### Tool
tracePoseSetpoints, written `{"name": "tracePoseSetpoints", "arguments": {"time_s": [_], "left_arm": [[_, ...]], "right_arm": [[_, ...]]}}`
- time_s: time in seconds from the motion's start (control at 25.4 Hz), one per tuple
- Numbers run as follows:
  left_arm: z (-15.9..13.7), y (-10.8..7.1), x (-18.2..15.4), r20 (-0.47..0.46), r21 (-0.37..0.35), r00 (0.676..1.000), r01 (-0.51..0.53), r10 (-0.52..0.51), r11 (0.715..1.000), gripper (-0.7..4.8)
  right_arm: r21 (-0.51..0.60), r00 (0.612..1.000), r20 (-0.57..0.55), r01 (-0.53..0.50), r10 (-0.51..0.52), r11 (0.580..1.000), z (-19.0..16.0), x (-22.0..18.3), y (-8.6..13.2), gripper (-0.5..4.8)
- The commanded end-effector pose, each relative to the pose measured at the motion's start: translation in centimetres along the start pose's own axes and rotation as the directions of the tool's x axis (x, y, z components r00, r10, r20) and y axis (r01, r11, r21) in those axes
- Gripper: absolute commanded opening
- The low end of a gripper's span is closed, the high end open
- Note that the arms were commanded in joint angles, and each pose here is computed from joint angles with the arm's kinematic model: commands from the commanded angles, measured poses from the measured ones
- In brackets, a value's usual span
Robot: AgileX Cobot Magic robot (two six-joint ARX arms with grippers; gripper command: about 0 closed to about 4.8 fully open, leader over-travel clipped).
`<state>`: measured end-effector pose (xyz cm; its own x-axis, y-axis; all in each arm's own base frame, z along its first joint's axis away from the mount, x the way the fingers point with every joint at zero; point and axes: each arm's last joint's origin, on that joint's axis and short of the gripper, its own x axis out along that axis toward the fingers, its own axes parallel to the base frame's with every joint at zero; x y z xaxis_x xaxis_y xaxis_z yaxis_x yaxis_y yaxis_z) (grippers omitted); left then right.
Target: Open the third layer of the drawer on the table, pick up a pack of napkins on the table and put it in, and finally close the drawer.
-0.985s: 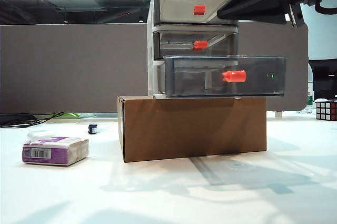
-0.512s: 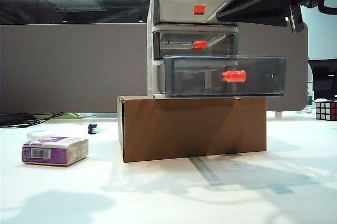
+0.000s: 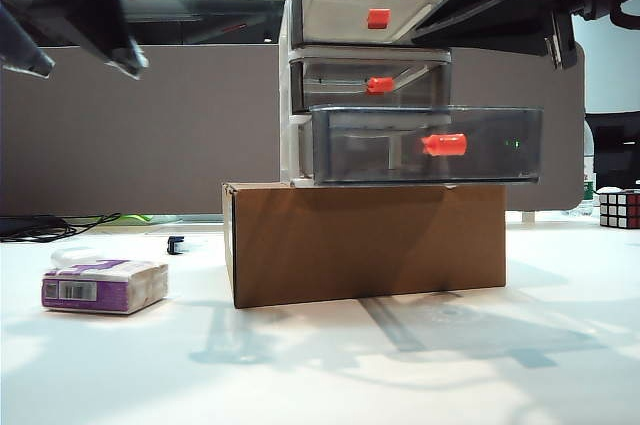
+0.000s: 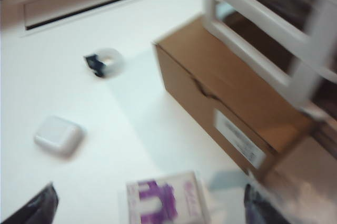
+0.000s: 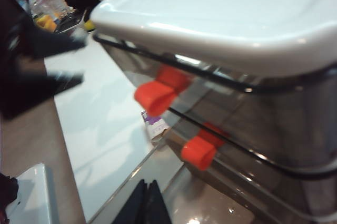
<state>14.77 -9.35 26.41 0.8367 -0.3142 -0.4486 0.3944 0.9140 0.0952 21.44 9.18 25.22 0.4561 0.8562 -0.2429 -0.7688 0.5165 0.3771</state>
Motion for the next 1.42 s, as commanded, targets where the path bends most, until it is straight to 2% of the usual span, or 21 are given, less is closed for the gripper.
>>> {"name": "tracePoseSetpoints", "arguments": {"time_s": [0.04,0.16,0.24,0.28,0.39,0.47,0.55,0.63,0.67,0.79,0.87,0.98,1.14,1.3,1.42], "left_arm": [[0.6,2.8,0.6,0.076,0.092,0.963,0.252,-0.259,0.963,4.30],[-0.3,5.7,1.3,0.066,0.137,0.930,0.350,-0.361,0.927,4.34],[-1.4,7.3,2.7,0.011,0.142,0.919,0.389,-0.394,0.910,4.35],[-1.8,7.6,3.2,-0.010,0.150,0.915,0.401,-0.404,0.904,4.35],[-3.3,7.8,5.3,-0.081,0.207,0.863,0.504,-0.498,0.839,4.35],[-4.1,7.7,6.5,-0.134,0.239,0.851,0.525,-0.508,0.817,4.35],[-5.3,7.8,7.9,-0.205,0.302,0.842,0.539,-0.499,0.786,4.35],[-5.7,7.9,8.3,-0.237,0.352,0.840,0.542,-0.488,0.763,4.35],[-5.9,8.0,8.7,-0.252,0.439,0.850,0.526,-0.462,0.728,4.35],[-5.8,8.3,9.0,-0.254,0.507,0.875,0.483,-0.411,0.714,4.36],[-5.8,8.6,9.7,-0.286,0.529,0.892,0.452,-0.351,0.718,4.42],[-5.8,9.0,11.0,-0.310,0.509,0.880,0.474,-0.360,0.719,4.71],[-5.8,9.2,12.3,-0.335,0.491,0.865,0.499,-0.373,0.715,4.71],[-6.4,9.3,13.5,-0.371,0.444,0.834,0.545,-0.407,0.711,4.71],[-7.0,9.0,14.0,-0.376,0.421,0.812,0.578,-0.446,0.699,4.70]], "right_arm": [[-0.010,1.000,0.012,-0.011,0.011,1.000,0.3,0.0,0.2,-0.06],[-0.011,1.000,0.011,-0.011,0.011,1.000,0.3,0.0,0.2,-0.06],[-0.010,1.000,0.012,-0.010,0.011,1.000,0.3,0.0,0.2,-0.06],[-0.010,1.000,0.012,-0.010,0.010,1.000,0.3,0.0,0.2,-0.06],[-0.010,1.000,0.012,-0.007,0.007,1.000,0.3,0.0,0.1,-0.06],[-0.011,1.000,0.012,-0.006,0.006,1.000,0.3,0.0,0.1,-0.06],[-0.011,1.000,0.010,-0.006,0.006,1.000,0.2,0.0,0.1,-0.06],[-0.011,1.000,0.009,-0.006,0.006,1.000,0.2,0.0,0.1,-0.06],[-0.011,1.000,0.005,-0.005,0.005,1.000,0.2,0.0,0.1,-0.06],[-0.013,1.000,-0.006,-0.003,0.003,1.000,0.0,0.0,0.1,-0.06],[-0.012,1.000,-0.011,-0.003,0.003,1.000,0.0,0.0,0.1,-0.06],[-0.016,1.000,-0.010,-0.003,0.003,1.000,0.0,0.0,0.1,-0.06],[-0.028,1.000,-0.023,-0.002,0.001,1.000,-0.2,0.0,0.1,-0.06],[-0.034,1.000,-0.030,-0.001,0.000,0.999,-0.3,0.0,0.1,-0.06],[-0.040,0.999,-0.033,0.001,-0.002,0.999,-0.3,0.0,0.0,-0.06]]}}
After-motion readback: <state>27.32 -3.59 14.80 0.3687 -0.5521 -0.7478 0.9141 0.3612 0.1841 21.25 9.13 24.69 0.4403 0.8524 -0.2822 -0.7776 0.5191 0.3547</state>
